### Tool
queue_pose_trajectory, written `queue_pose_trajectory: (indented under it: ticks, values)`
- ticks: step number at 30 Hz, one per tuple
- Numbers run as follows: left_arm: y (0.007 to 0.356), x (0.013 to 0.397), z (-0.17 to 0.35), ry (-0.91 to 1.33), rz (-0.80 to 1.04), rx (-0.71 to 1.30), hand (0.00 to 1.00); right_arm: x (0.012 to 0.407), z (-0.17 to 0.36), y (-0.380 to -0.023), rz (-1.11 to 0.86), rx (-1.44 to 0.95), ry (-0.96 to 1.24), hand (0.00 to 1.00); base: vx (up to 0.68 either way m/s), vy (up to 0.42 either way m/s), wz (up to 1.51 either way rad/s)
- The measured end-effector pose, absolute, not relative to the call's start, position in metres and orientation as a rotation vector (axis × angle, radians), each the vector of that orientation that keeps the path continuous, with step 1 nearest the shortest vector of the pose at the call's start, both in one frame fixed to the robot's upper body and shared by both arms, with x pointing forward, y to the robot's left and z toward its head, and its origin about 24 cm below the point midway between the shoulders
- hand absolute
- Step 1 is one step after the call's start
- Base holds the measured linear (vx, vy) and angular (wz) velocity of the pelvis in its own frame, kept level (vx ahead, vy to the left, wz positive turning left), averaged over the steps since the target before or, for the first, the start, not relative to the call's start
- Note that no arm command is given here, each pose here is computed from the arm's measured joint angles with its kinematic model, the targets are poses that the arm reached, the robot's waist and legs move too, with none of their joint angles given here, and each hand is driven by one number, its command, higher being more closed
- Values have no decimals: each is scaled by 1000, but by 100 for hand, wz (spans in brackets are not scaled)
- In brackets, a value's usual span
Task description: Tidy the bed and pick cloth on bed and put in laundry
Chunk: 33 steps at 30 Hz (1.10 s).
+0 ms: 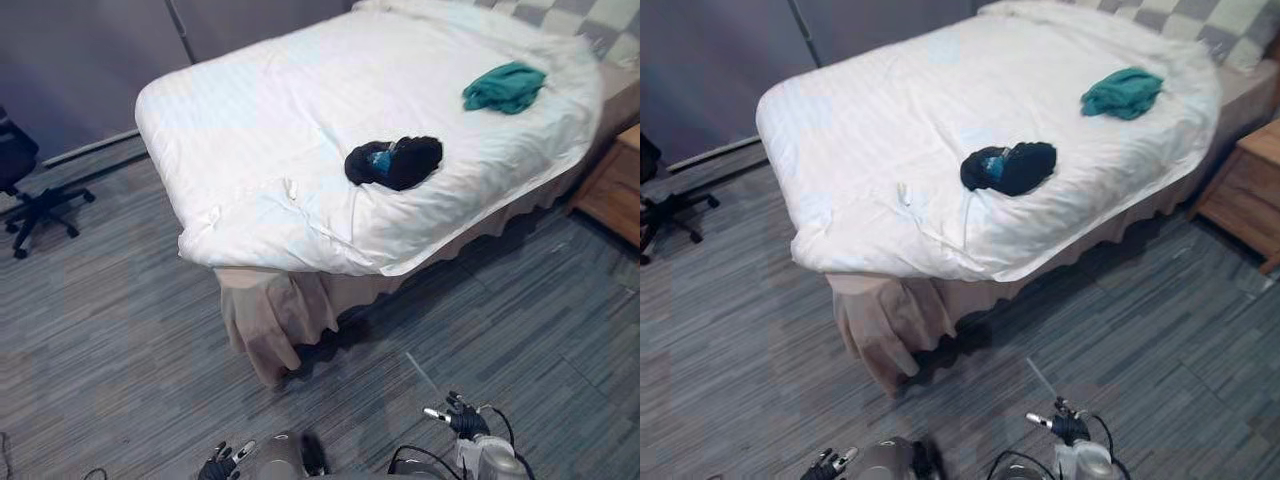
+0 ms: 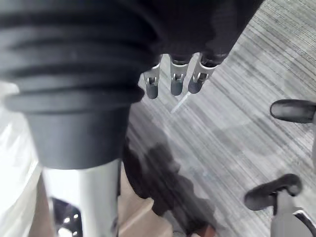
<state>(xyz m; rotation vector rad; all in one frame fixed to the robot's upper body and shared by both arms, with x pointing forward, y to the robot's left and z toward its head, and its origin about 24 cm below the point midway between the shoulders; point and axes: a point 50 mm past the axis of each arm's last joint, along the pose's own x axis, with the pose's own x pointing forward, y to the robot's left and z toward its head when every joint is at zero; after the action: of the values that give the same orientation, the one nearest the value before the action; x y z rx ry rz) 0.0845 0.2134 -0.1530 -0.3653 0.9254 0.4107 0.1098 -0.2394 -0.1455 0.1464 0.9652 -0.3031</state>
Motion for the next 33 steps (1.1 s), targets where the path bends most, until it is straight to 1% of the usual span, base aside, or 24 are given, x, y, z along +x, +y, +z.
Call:
queue_pose_trajectory:
  ticks: [1, 4, 5, 7, 9, 11, 13, 15, 18, 19, 20, 21, 23, 24, 27, 28, 29, 30, 32, 33]
  values:
    - [220, 90, -151, 916, 434, -351, 0, 98, -151, -230, -304, 171, 998, 0, 384, -131, 122]
    - [233, 106, -144, 856, 479, -359, 0, 79, -156, -228, -358, 202, 1026, 0, 409, -195, 144]
    - [237, 107, -143, 843, 493, -366, 0, 79, -156, -226, -370, 214, 1023, 0, 347, -235, 144]
    - [255, 105, -136, 797, 569, -373, 0, 76, -159, -215, -408, 263, 1034, 0, 351, -282, 81]
    - [263, 93, -137, 797, 663, -414, 0, 78, -159, -218, -418, 262, 1041, 0, 313, -311, 5]
    - [271, 89, -135, 754, 753, -474, 0, 84, -155, -231, -421, 232, 1019, 0, 263, -259, -25]
    - [286, 103, -121, 630, 815, -489, 0, 80, -154, -239, -431, 220, 1038, 0, 186, -172, -1]
    - [314, 128, -91, 439, 856, -417, 0, 74, -155, -243, -440, 217, 1071, 0, 70, -75, 6]
    - [358, 165, -14, 76, 865, -213, 0, 65, -158, -240, -457, 243, 1097, 0, -29, -15, -4]
    - [365, 178, 19, -60, 842, -102, 0, 60, -160, -237, -463, 248, 1110, 0, -53, 11, -7]
    - [366, 184, 34, -120, 823, -56, 0, 56, -160, -235, -466, 250, 1119, 0, -67, 13, -4]
    - [365, 197, 68, -252, 755, 39, 0, 48, -162, -233, -475, 255, 1137, 0, -58, 19, -8]
    - [359, 211, 100, -367, 661, 134, 0, 42, -162, -234, -488, 258, 1148, 0, -48, 41, -20]
    - [352, 222, 116, -419, 572, 198, 0, 39, -162, -235, -496, 257, 1151, 0, -31, 39, -20]
    - [330, 249, 133, -456, 388, 260, 0, 34, -162, -237, -504, 254, 1156, 0, -19, 20, -14]
    - [314, 262, 137, -459, 283, 293, 0, 34, -161, -238, -515, 259, 1152, 0, -15, 25, -23]
    - [307, 269, 138, -455, 241, 310, 0, 34, -161, -239, -516, 258, 1151, 0, -12, 22, -27]
    - [295, 281, 137, -433, 176, 345, 0, 35, -161, -239, -518, 260, 1147, 0, -9, 4, -22]
    - [272, 301, 120, -314, 59, 425, 0, 42, -160, -239, -515, 261, 1123, 0, -11, 2, -27]
    - [267, 304, 116, -286, 36, 445, 0, 44, -160, -238, -516, 262, 1115, 0, -10, -6, -37]
